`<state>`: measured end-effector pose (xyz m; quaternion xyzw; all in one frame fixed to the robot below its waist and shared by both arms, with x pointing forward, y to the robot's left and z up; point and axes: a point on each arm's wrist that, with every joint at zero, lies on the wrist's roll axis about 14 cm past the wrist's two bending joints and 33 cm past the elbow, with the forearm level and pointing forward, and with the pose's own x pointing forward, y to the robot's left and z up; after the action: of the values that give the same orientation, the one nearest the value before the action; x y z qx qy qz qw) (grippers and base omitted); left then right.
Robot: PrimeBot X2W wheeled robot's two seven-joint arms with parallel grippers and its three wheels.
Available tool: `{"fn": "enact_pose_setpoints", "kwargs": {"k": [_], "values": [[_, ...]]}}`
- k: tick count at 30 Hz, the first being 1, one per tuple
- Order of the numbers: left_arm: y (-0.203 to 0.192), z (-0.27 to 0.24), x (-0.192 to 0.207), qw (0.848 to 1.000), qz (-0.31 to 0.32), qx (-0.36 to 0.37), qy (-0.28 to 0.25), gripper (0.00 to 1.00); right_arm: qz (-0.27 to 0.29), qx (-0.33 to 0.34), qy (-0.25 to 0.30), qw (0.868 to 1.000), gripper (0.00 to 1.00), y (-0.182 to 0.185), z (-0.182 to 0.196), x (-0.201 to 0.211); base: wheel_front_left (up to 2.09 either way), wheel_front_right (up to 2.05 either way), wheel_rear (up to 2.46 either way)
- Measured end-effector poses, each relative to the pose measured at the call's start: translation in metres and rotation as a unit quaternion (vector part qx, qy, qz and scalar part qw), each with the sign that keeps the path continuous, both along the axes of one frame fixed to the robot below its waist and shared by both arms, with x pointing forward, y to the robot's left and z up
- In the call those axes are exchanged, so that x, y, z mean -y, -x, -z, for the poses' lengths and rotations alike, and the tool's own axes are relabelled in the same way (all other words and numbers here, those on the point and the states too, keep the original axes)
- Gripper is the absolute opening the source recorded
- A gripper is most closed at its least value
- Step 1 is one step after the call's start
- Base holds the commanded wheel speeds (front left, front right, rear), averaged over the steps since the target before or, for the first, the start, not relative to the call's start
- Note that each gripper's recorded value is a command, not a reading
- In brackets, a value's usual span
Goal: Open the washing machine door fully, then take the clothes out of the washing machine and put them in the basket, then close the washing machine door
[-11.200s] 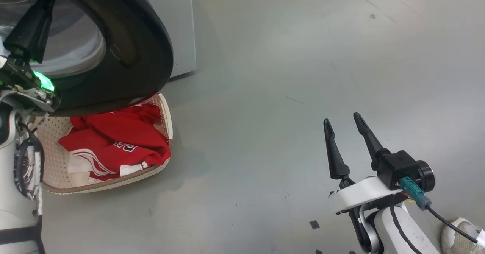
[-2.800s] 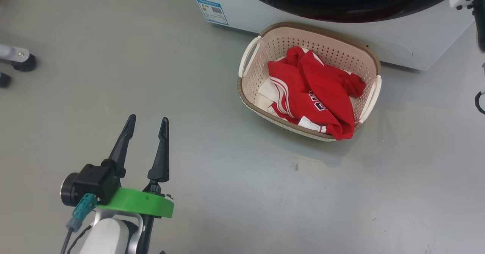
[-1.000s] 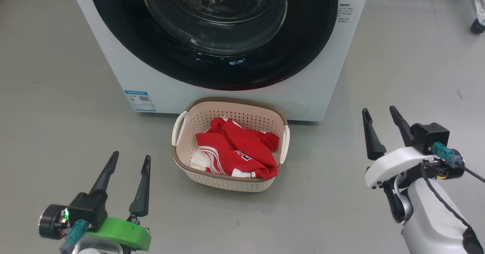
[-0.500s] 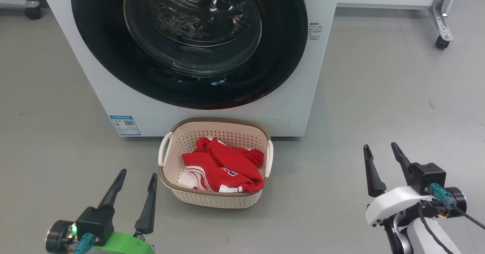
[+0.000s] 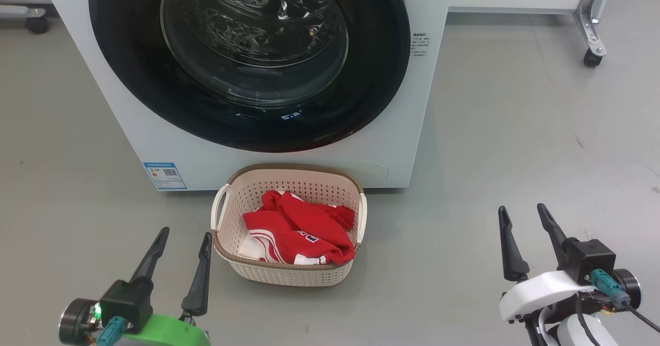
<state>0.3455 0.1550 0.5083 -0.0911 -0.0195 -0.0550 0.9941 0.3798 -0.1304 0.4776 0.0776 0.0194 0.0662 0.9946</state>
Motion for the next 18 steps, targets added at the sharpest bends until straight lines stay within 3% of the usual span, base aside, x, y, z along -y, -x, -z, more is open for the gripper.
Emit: {"fn": "enact_pose_setpoints", "kwargs": {"k": [18], "values": [[0.002, 0.0, -0.003, 1.0, -0.009, -0.006, 0.0, 1.0, -0.002, 0.009, -0.005, 1.0, 1.0, 0.007, -0.01, -0.003, 0.0, 0.0, 0.0]]}}
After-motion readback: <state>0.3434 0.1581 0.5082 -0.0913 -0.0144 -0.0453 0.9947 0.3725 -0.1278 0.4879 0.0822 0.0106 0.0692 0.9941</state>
